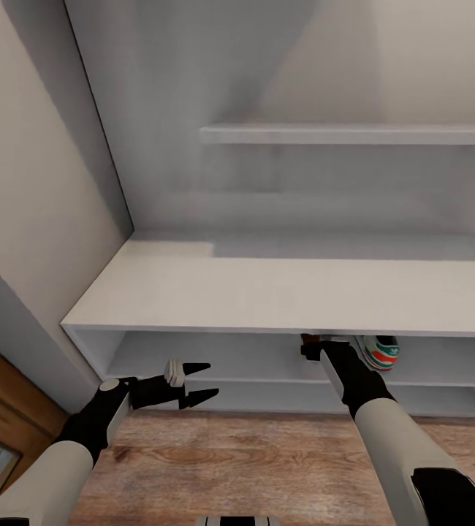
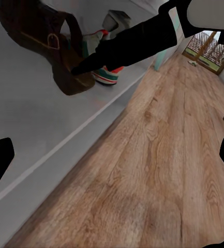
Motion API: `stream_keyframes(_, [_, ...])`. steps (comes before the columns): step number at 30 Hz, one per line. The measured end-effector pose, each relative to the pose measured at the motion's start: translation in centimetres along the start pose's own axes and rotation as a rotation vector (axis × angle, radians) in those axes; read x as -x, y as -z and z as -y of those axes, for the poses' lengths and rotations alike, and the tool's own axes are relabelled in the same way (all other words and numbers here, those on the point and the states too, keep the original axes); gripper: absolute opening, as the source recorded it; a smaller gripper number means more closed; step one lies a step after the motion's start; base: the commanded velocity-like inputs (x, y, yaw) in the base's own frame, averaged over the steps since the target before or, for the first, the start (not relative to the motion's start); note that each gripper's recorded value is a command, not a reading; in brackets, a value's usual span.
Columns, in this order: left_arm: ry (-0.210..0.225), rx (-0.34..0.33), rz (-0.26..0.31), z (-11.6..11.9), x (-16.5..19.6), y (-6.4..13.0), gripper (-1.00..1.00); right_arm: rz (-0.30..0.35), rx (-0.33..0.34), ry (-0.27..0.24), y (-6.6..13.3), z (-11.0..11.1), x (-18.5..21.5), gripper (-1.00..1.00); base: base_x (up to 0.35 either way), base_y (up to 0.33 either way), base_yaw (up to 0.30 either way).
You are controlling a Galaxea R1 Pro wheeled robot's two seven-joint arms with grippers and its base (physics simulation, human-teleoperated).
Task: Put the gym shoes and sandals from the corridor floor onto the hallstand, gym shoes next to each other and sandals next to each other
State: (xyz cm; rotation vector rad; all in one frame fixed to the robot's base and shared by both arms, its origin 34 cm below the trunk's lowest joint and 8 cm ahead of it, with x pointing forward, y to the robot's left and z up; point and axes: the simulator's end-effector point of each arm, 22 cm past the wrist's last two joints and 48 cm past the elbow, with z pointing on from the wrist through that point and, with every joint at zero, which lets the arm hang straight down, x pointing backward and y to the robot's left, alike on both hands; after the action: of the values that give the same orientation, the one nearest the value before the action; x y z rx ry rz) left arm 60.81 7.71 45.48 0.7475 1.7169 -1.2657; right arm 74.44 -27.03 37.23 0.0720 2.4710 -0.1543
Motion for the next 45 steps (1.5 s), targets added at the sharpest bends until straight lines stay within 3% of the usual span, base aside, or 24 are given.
stream_keyframes(19, [0.001,0.000,0.001,-0.01,0.01,0.00,1.00,0.000,0.000,0.000,-0.02,0.00,-0.03,1.00,-0.019,0.000,0.000])
stream_keyframes(45, [0.001,0.000,0.001,-0.02,-0.01,-0.01,1.00,-0.001,0.001,0.000,-0.05,-0.02,-0.09,1.00,-0.329,0.000,0.000])
